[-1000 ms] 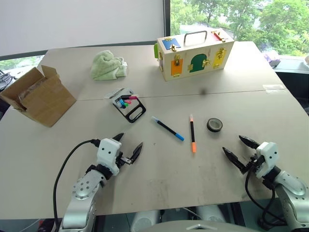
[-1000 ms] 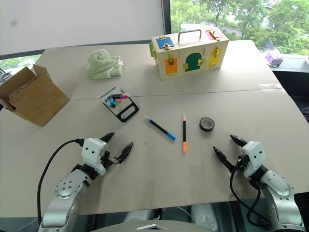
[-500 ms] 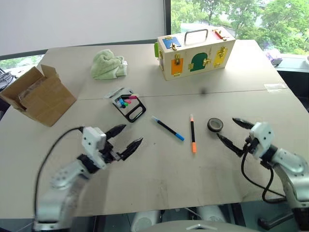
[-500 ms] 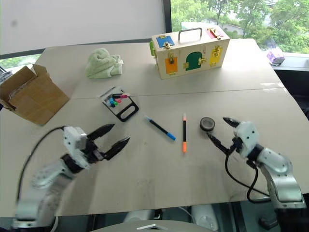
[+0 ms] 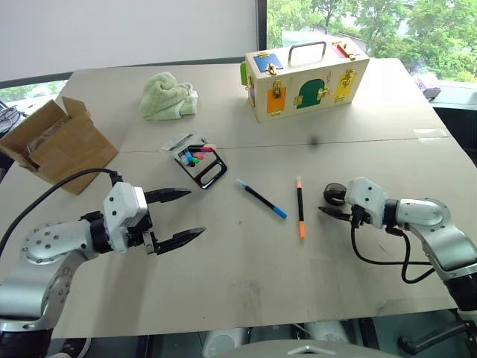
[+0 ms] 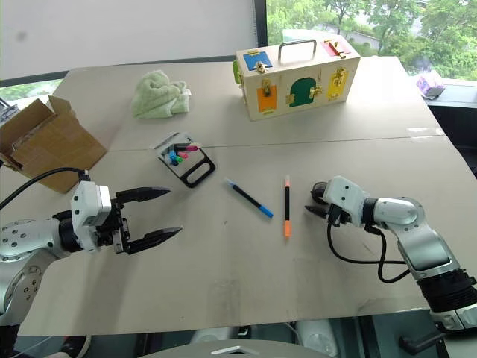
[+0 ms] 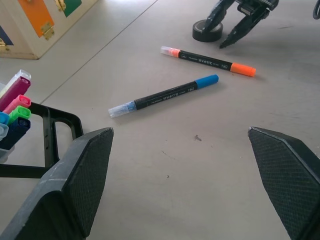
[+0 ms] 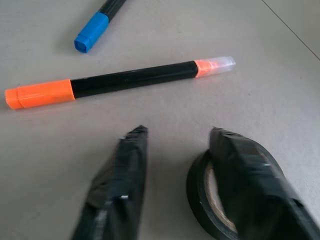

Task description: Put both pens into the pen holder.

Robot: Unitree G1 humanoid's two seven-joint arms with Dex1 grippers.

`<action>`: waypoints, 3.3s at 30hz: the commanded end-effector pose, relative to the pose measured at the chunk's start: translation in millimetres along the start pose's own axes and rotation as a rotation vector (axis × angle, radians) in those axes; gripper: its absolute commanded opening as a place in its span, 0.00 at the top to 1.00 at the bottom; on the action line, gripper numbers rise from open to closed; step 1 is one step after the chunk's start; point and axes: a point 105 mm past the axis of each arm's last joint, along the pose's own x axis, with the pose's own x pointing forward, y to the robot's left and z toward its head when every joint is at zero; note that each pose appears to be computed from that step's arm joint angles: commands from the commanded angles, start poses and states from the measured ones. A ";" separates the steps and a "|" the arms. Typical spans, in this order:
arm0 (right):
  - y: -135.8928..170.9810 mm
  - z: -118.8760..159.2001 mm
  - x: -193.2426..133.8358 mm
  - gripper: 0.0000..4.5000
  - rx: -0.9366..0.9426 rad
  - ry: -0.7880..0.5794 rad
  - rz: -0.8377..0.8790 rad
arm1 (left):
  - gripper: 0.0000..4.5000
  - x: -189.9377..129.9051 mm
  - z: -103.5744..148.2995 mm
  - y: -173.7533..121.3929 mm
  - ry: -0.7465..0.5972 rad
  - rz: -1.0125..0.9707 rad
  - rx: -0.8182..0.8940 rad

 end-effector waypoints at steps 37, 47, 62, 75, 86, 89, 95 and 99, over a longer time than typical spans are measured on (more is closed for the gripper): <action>-36.0 18.8 -24.0 0.31 0.210 -0.109 -0.237 | 0.00 16.1 26.2 -7.5 -0.070 -0.098 -0.012; -20.7 -24.0 -27.0 0.31 0.203 0.145 -0.175 | 0.00 17.3 27.5 -9.8 -0.076 -0.107 -0.032; -20.1 -17.9 -23.4 1.00 0.169 0.125 -0.141 | 0.00 17.7 28.5 -10.1 -0.070 -0.107 -0.030; -87.5 -64.2 -114.6 0.92 0.311 0.295 -0.535 | 0.00 34.7 47.9 -13.4 -0.210 -0.143 -0.066; -90.7 -24.6 -116.8 0.26 0.385 0.096 -0.485 | 0.00 38.4 43.2 -7.8 -0.197 -0.134 -0.061; -68.0 12.9 -86.1 0.26 0.364 -0.036 -0.324 | 0.00 37.7 40.7 -8.0 -0.186 -0.139 -0.062; -29.8 46.5 -1.1 0.26 0.384 -0.046 -0.208 | 0.00 31.5 29.9 -5.2 -0.134 -0.124 -0.067; -0.1 62.3 44.2 0.26 0.387 0.011 -0.098 | 0.00 24.0 20.9 -4.0 -0.092 -0.111 -0.063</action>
